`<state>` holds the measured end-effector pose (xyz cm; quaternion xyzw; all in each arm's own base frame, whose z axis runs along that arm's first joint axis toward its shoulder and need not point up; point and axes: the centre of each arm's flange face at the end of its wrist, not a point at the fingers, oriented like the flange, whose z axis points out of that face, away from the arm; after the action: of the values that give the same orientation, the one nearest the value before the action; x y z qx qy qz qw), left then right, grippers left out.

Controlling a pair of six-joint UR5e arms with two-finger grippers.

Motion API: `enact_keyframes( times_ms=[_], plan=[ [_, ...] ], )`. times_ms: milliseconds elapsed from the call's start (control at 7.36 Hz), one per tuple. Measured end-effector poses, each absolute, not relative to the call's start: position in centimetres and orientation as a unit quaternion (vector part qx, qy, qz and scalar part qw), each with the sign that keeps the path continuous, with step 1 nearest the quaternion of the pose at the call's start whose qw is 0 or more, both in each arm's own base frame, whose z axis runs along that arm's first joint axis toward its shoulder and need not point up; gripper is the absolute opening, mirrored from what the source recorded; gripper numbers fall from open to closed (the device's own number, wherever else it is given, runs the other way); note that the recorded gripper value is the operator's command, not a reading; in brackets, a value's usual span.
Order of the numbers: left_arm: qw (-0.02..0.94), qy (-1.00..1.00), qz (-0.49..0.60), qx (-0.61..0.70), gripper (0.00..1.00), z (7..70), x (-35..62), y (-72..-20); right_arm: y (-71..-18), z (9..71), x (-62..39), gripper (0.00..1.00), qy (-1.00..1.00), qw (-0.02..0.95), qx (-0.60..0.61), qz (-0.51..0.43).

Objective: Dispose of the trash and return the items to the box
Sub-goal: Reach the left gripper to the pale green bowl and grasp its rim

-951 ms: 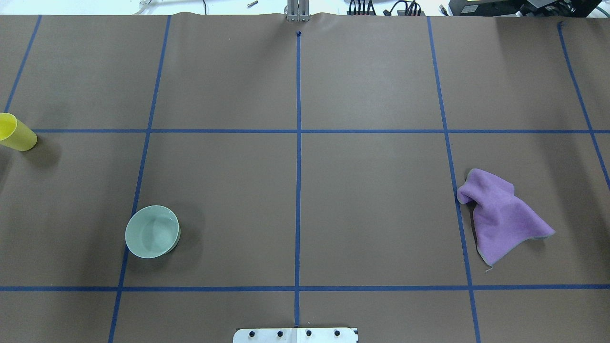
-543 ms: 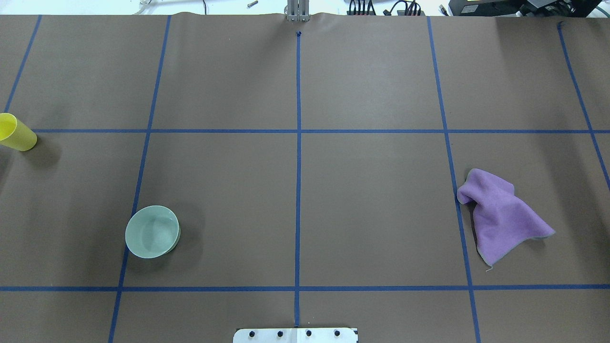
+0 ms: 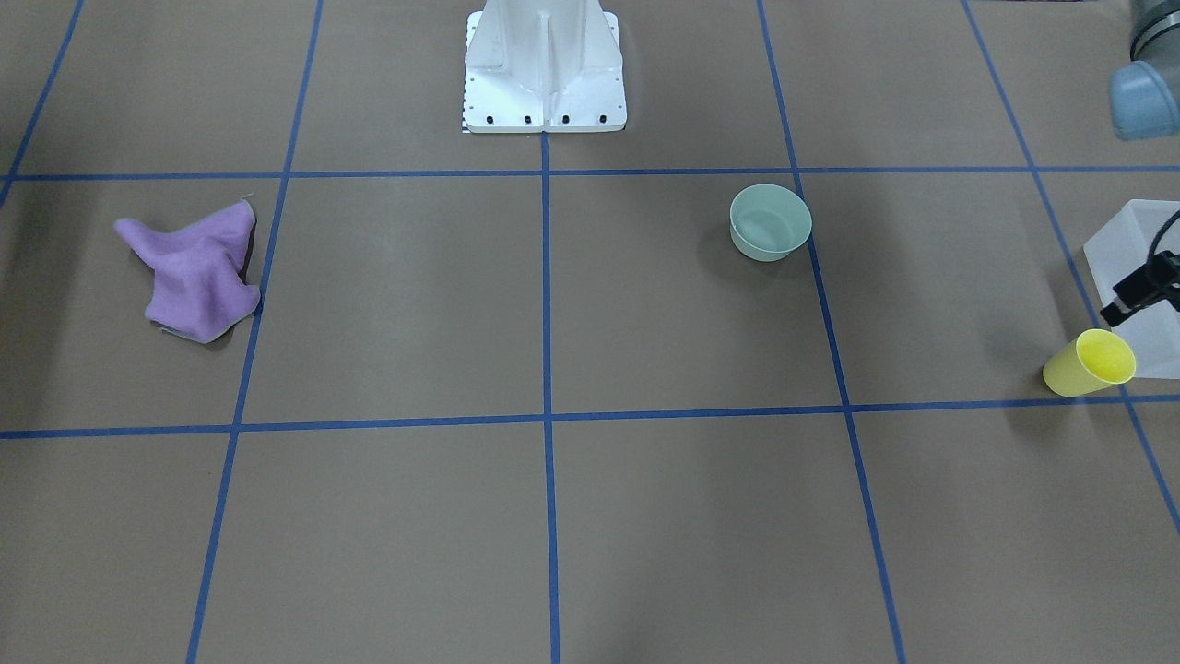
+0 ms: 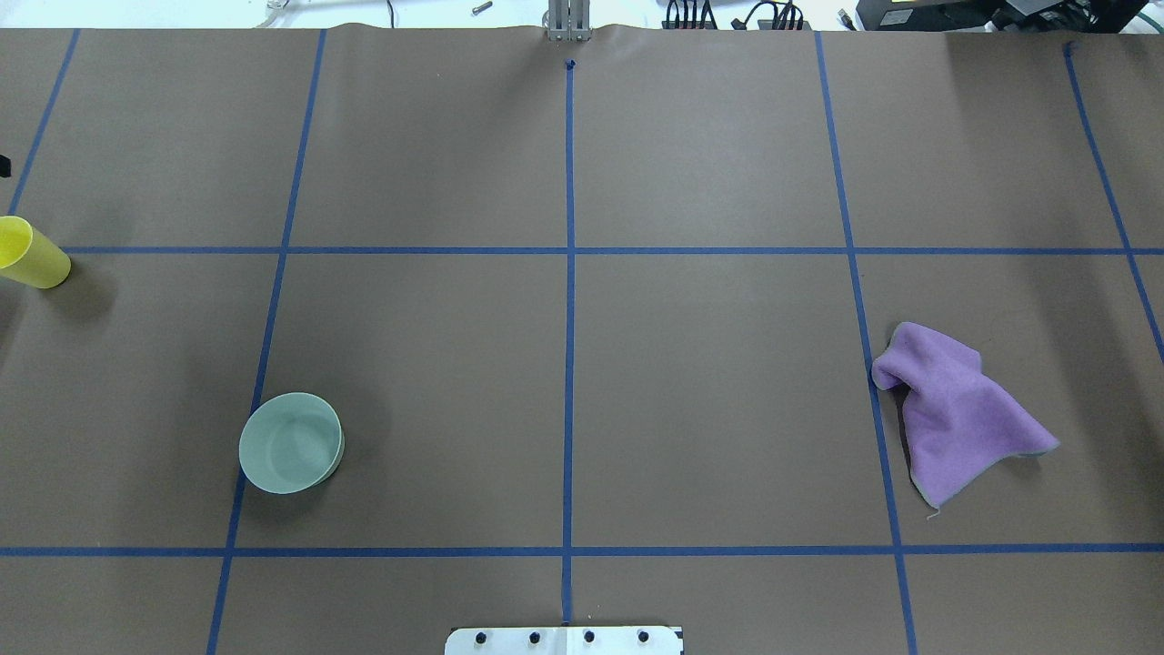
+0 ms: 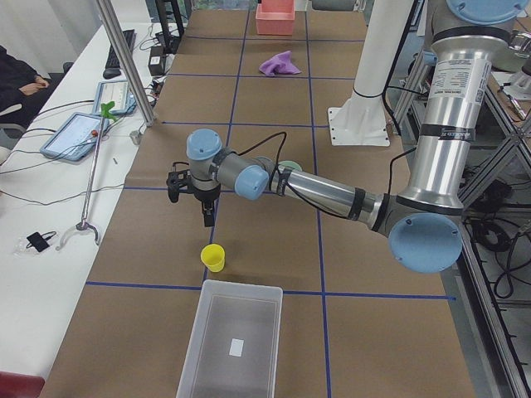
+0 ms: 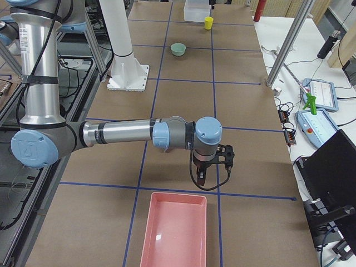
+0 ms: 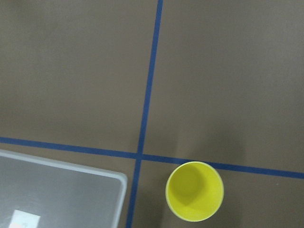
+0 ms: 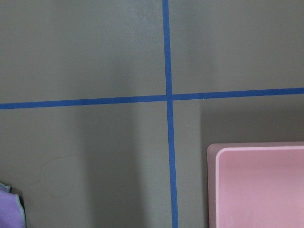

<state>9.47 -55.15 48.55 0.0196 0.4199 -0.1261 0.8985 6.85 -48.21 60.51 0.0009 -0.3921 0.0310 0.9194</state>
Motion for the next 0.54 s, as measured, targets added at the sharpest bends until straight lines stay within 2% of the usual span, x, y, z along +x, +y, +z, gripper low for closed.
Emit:
enact_keyframes(
  times_ms=[272, 543],
  plan=[
    [0.883, 0.449, -0.136, -0.011, 0.99, 42.6, 17.5, -51.7, -48.3, 60.5, 6.3, 1.0, -0.393, 0.919, -0.002, 0.027],
    [0.877, 0.461, -0.131, -0.021, 0.99, 40.3, 25.5, -47.3, -48.4, 60.5, 5.8, 1.0, -0.395, 0.919, -0.005, 0.023]
  ],
)
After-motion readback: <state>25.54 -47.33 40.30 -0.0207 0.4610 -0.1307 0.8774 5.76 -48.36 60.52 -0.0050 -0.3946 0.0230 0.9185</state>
